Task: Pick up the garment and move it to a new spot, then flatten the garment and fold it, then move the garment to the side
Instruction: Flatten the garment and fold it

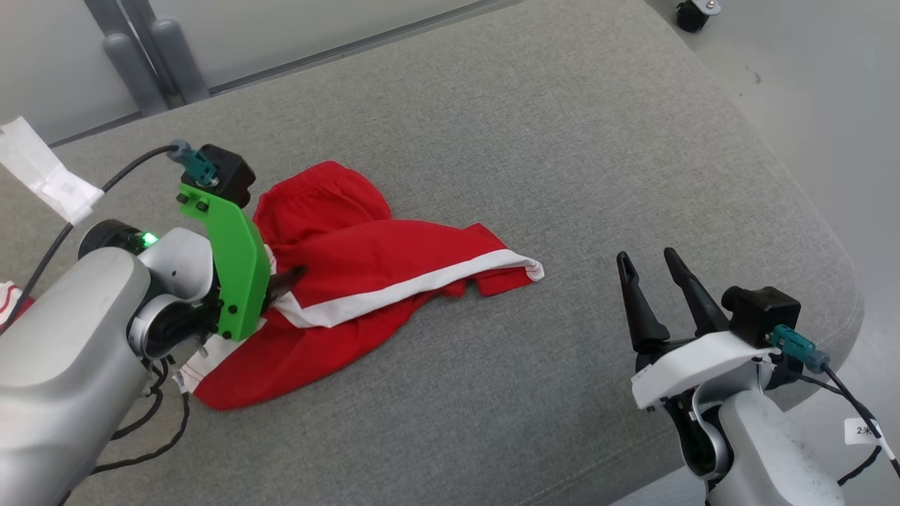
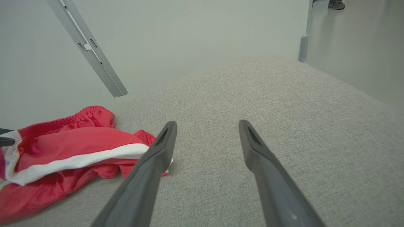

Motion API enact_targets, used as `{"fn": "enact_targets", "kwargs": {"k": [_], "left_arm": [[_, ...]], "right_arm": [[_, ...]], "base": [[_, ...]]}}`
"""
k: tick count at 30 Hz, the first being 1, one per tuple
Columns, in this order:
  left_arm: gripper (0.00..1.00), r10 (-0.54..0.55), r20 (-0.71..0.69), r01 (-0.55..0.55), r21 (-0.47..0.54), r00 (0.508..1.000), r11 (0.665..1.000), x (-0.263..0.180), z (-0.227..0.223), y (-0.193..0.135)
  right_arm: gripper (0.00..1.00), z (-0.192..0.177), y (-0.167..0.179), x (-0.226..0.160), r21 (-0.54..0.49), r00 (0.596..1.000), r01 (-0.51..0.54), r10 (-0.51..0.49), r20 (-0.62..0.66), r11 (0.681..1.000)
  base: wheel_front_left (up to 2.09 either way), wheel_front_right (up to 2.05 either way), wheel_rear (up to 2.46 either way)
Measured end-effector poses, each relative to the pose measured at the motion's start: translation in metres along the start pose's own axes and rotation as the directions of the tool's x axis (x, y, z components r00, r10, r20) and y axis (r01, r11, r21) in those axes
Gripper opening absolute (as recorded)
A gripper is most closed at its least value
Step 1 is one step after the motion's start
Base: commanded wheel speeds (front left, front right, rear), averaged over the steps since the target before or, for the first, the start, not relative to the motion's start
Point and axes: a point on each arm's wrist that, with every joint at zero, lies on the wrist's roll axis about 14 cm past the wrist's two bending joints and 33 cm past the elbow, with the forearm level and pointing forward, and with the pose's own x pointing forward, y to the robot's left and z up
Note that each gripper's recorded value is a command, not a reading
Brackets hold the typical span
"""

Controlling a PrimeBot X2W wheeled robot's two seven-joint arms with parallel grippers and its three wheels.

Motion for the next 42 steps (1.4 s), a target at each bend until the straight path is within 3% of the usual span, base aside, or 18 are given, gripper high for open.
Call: {"fn": "enact_targets", "kwargs": {"k": [1,2,3,4,5,11,16,22,27,28,29,30,34,37,39,42], "left_arm": [[1.0,0.004,-0.014,-0.004,0.002,1.0,1.0,0.001,-0.003,0.002],[0.83,0.013,-0.032,-0.013,0.005,0.999,1.0,0.002,-0.007,0.005],[0.6,0.021,-0.04,-0.021,0.007,0.999,1.0,0.002,-0.009,0.008],[0.08,0.024,-0.042,-0.023,0.007,0.999,1.0,0.001,-0.009,0.009],[0.0,0.026,-0.035,-0.025,0.007,0.999,1.0,0.0,-0.008,0.01],[0.0,0.017,-0.002,-0.017,-0.043,1.0,0.999,-0.017,-0.008,0.008],[0.0,0.016,0.105,0.0,-0.15,0.994,0.989,-0.044,-0.013,0.01],[0.0,0.05,0.201,0.015,-0.306,0.978,0.952,-0.079,-0.044,0.017],[0.0,0.087,0.259,0.034,-0.431,0.962,0.902,-0.092,-0.079,0.013],[0.08,0.093,0.269,0.039,-0.447,0.959,0.894,-0.093,-0.084,0.012],[0.44,0.102,0.282,0.044,-0.469,0.954,0.882,-0.094,-0.089,0.01],[1.0,0.113,0.288,0.043,-0.486,0.951,0.873,-0.094,-0.095,0.009],[1.0,0.163,0.3,0.024,-0.535,0.94,0.845,-0.095,-0.115,0.008],[1.0,0.234,0.361,-0.016,-0.516,0.903,0.856,-0.106,-0.111,0.016],[1.0,0.298,0.452,-0.035,-0.505,0.841,0.862,-0.122,-0.099,0.025],[1.0,0.432,0.577,-0.121,-0.498,0.694,0.859,-0.158,-0.08,0.045]], "right_arm": [[1.0,-0.001,-0.001,-0.001,0.0,1.0,0.005,-0.005,-0.003,1.0],[1.0,-0.002,-0.003,-0.001,0.002,1.0,0.01,-0.01,-0.006,1.0],[1.0,-0.002,-0.004,-0.002,0.001,1.0,0.013,-0.013,-0.006,1.0],[1.0,-0.002,-0.005,-0.002,0.001,1.0,0.015,-0.015,-0.006,1.0],[1.0,-0.002,-0.005,-0.001,0.0,1.0,0.015,-0.015,-0.004,1.0],[1.0,-0.003,0.001,0.002,-0.006,1.0,-0.015,0.015,-0.008,1.0],[1.0,-0.008,0.017,0.005,0.001,0.997,-0.069,0.069,-0.026,0.998],[1.0,-0.011,0.034,0.01,-0.002,0.991,-0.13,0.129,-0.041,0.992],[1.0,-0.012,0.05,0.014,0.0,0.983,-0.175,0.175,-0.048,0.985],[1.0,-0.013,0.051,0.014,0.001,0.982,-0.18,0.18,-0.053,0.984],[1.0,-0.013,0.054,0.015,0.0,0.981,-0.188,0.187,-0.056,0.982],[1.0,-0.013,0.056,0.016,-0.001,0.979,-0.195,0.195,-0.058,0.981],[1.0,-0.011,0.064,0.017,-0.008,0.974,-0.221,0.22,-0.059,0.975],[1.0,-0.006,0.068,0.016,-0.013,0.971,-0.235,0.234,-0.046,0.972],[1.0,-0.004,0.069,0.013,-0.015,0.97,-0.24,0.239,-0.037,0.971],[1.0,0.001,0.07,0.009,-0.019,0.97,-0.243,0.242,-0.017,0.97]], "base": [[0.0,0.0,0.0],[0.0,0.0,0.0],[0.0,0.0,0.0],[0.0,0.0,0.0],[0.0,0.0,0.0],[0.0,0.0,0.0],[0.0,0.0,0.0],[0.0,0.0,0.0],[0.0,0.0,0.0],[0.0,0.0,0.0],[0.0,0.0,0.0],[0.0,0.0,0.0],[0.0,0.0,0.0],[0.0,0.0,0.0],[0.0,0.0,0.0],[0.0,0.0,0.0]]}}
